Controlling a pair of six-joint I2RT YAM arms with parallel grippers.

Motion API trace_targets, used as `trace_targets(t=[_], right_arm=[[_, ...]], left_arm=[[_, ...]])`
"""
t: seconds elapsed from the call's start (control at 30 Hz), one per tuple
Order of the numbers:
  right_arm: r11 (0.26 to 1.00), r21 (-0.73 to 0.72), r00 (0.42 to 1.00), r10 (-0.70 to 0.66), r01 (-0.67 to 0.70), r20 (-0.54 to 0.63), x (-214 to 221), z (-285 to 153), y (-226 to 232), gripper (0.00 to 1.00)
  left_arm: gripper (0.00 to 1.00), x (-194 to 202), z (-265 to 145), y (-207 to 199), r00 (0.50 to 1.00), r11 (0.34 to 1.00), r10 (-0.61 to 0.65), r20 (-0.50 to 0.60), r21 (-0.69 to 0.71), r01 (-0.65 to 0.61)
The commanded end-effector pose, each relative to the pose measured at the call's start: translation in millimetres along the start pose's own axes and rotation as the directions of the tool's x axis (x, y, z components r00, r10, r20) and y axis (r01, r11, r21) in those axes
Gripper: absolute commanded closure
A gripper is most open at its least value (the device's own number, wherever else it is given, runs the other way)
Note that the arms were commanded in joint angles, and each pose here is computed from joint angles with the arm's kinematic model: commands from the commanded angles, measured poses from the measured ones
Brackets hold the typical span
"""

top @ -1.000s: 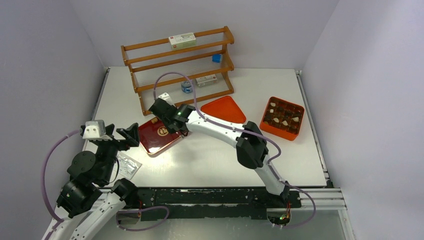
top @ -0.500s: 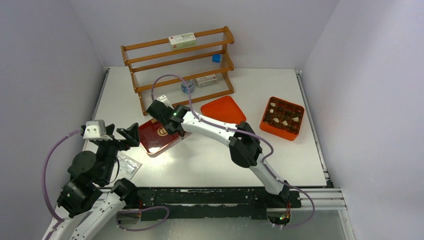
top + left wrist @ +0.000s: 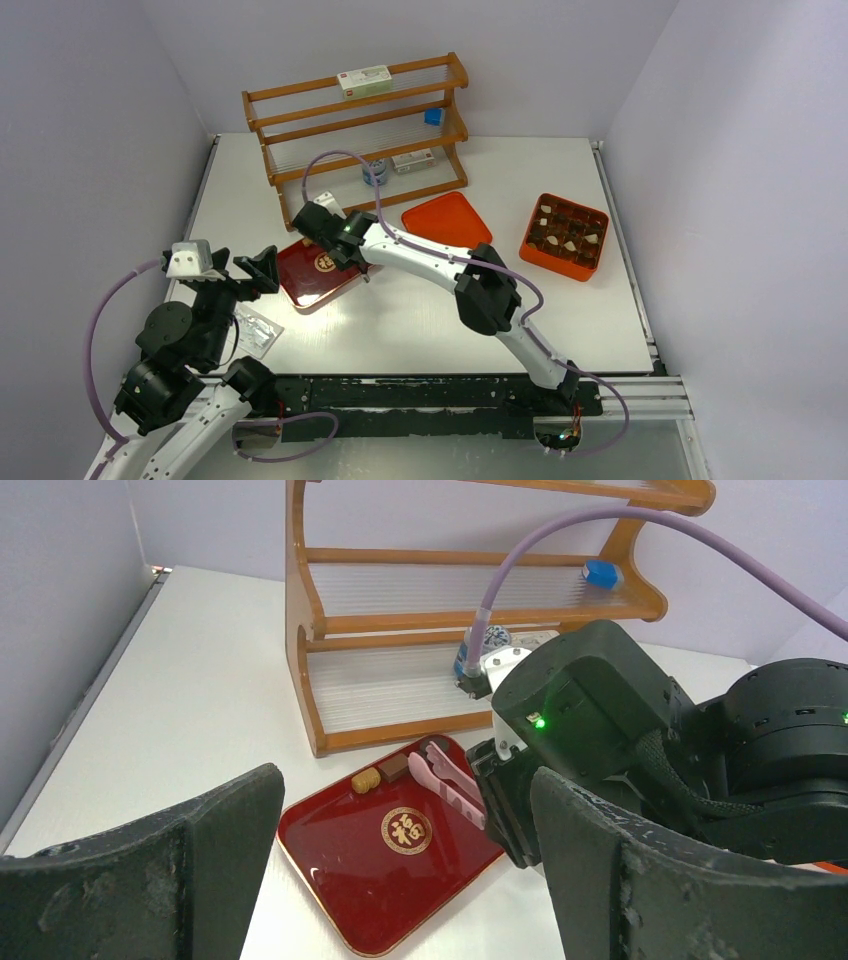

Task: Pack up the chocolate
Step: Pick up the fake chocolate from the plate.

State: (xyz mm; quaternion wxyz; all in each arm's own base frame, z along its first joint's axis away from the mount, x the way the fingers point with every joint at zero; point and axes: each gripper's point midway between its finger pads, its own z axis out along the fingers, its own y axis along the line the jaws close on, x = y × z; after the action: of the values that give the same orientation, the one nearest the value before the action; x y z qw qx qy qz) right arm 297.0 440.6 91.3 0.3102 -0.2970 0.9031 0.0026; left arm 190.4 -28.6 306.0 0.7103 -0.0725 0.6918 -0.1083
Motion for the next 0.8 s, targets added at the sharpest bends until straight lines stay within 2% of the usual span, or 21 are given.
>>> trace_targets(t=[0.0, 0.27, 0.57, 0.77], right_arm=[[1.0, 0.016, 1.0, 0.022, -0.022, 0.015, -5, -6, -2, 0.73], [0.999, 0.005, 0.999, 0.043, -0.044, 0.017, -4, -35, -6, 0.79], [0.997, -0.064, 0.998, 0.053, -0.051, 0.019, 8, -68, -2, 0.79], [0.993, -0.104, 0.999, 0.049, -0.05, -0.008, 18, -75, 1, 0.79]], left_arm=[[0.02, -7, 0, 2, 0.999, 1.0, -0.02, 0.033, -0.01, 0.021], [0.02, -7, 0, 1, 0.999, 1.0, -0.021, 0.034, -0.009, 0.021], [0.02, -7, 1, 0, 0.999, 1.0, -0.02, 0.033, -0.004, 0.02], [0.02, -7, 0, 1, 0.999, 1.0, -0.019, 0.03, -0.006, 0.019]])
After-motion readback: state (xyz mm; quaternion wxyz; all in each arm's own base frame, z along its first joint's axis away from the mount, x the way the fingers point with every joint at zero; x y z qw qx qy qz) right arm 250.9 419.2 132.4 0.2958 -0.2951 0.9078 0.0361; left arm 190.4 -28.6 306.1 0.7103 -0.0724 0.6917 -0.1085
